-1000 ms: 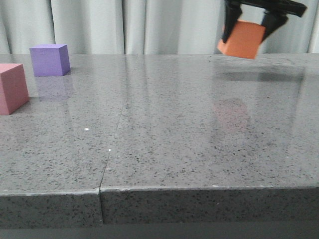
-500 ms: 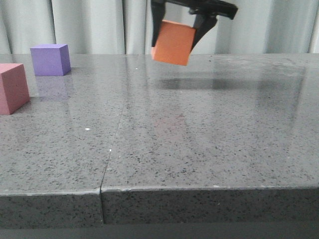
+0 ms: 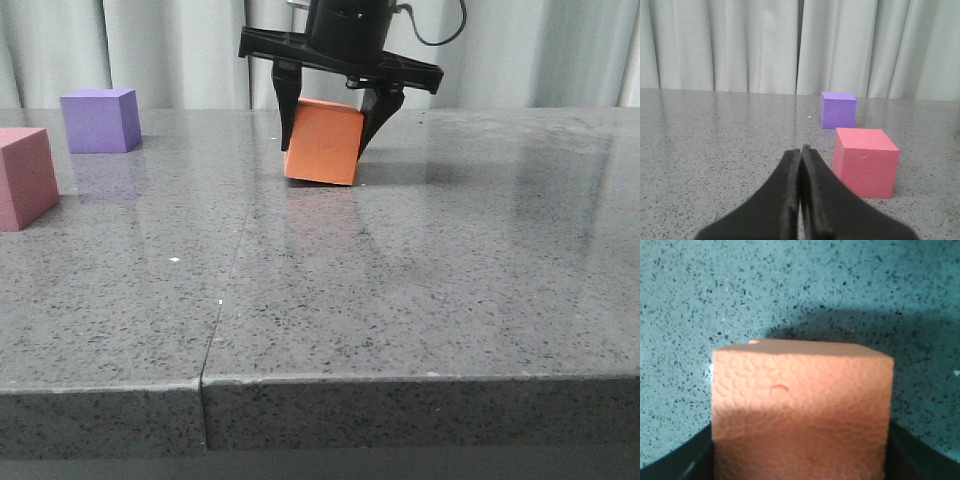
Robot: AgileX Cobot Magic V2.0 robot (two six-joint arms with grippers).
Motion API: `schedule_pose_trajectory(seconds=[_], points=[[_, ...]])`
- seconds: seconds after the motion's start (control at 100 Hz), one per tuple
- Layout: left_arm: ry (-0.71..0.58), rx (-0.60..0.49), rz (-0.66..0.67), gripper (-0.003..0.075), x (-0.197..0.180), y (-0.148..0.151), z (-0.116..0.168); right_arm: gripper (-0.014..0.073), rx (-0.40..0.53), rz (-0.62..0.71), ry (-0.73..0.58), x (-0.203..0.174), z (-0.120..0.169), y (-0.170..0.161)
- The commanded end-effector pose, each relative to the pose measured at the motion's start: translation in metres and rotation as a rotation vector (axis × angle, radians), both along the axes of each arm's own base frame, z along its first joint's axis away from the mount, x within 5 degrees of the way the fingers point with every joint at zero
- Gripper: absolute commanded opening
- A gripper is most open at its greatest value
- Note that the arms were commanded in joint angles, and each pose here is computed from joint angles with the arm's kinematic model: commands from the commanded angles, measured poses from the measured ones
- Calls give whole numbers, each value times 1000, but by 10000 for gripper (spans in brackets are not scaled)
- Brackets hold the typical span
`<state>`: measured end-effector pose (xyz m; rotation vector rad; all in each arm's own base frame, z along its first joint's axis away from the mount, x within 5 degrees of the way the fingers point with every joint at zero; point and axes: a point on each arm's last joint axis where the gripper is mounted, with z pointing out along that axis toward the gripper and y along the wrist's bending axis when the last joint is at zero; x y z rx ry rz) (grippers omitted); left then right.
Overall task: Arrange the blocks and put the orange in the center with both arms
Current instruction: 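Lift the orange cube with the right gripper and carry it toward table center, then set the orange cube down, open the right gripper and raise it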
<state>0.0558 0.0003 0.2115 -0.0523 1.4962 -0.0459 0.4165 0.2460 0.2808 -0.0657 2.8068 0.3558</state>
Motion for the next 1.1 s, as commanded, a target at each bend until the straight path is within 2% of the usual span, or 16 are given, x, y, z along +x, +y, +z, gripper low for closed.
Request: schedule_pose_trajectory(seconds=[0.0, 0.11, 0.23, 0.33, 0.66, 1.09], points=[[-70, -9, 4, -20, -1, 1, -4, 353, 26, 0, -57, -10, 36, -7], [-70, -9, 4, -20, -1, 1, -4, 395, 28, -1, -60, -10, 36, -7], [-70, -9, 4, -20, -1, 1, -4, 549, 29, 0, -64, -9, 37, -7], [-70, -9, 4, -20, -1, 1, -4, 629, 29, 0, -64, -9, 37, -7], [-70, -9, 4, -20, -1, 1, -4, 635, 30, 3, -68, -14, 51, -9], [-70, -9, 4, -20, -1, 1, -4, 633, 67, 18, -178, -32, 102, -21]])
